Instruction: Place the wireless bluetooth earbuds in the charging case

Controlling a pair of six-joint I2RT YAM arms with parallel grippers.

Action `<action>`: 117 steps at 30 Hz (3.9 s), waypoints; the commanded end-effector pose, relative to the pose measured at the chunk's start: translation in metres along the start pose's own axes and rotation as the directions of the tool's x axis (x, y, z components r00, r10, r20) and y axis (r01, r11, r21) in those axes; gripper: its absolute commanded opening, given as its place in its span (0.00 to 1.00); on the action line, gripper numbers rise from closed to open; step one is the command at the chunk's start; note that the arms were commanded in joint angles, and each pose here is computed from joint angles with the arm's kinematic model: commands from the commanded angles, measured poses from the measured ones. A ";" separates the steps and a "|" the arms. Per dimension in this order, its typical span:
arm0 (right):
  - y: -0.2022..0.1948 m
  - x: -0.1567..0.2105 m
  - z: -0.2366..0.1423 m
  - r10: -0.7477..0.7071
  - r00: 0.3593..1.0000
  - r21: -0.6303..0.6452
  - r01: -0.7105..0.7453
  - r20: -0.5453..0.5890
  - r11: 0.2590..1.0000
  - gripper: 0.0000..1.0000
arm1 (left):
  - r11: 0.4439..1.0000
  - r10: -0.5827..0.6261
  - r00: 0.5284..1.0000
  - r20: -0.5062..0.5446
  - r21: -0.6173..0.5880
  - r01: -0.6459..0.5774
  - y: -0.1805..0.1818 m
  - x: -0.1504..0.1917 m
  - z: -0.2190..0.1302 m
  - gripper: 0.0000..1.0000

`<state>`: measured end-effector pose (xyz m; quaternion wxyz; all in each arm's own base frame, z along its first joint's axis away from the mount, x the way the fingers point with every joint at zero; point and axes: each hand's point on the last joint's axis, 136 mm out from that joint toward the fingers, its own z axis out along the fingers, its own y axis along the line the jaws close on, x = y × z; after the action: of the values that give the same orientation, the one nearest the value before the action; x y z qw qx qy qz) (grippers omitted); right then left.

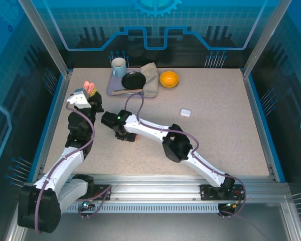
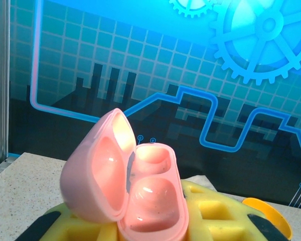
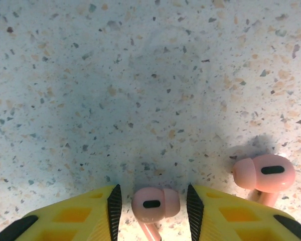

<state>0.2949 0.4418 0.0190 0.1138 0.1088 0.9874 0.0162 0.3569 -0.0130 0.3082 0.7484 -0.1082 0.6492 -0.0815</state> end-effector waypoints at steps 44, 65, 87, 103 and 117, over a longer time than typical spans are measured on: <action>-0.066 -0.065 -0.084 0.085 0.976 -0.129 -0.060 0.199 0.990 0.19 | 0.983 -0.056 0.997 -0.048 0.172 0.064 -0.035 -0.015 0.003 0.00; -0.228 -0.086 -0.062 -0.028 0.944 0.069 0.006 0.329 0.998 0.18 | 0.746 0.145 0.943 -0.300 0.659 0.095 -0.155 0.067 -0.024 0.00; -0.223 -0.157 -0.255 0.247 0.719 -0.484 0.140 0.650 0.864 0.21 | 0.501 0.289 0.888 -0.359 0.847 0.180 -0.237 0.148 -0.043 0.00; -0.195 -0.161 -0.320 0.367 0.594 -0.641 0.349 0.716 0.684 0.20 | 0.644 0.279 0.955 -0.104 0.758 -0.106 -0.301 0.113 -0.004 0.00; -0.198 -0.167 -0.331 0.443 0.534 -0.669 0.367 0.720 0.646 0.19 | 0.660 0.204 0.978 -0.039 0.743 -0.108 -0.328 0.075 0.002 0.00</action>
<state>0.3365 0.2180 0.3434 0.5777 0.0595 0.7293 0.3617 0.3761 -0.3447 0.3001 0.6661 0.2690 0.6372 -0.2792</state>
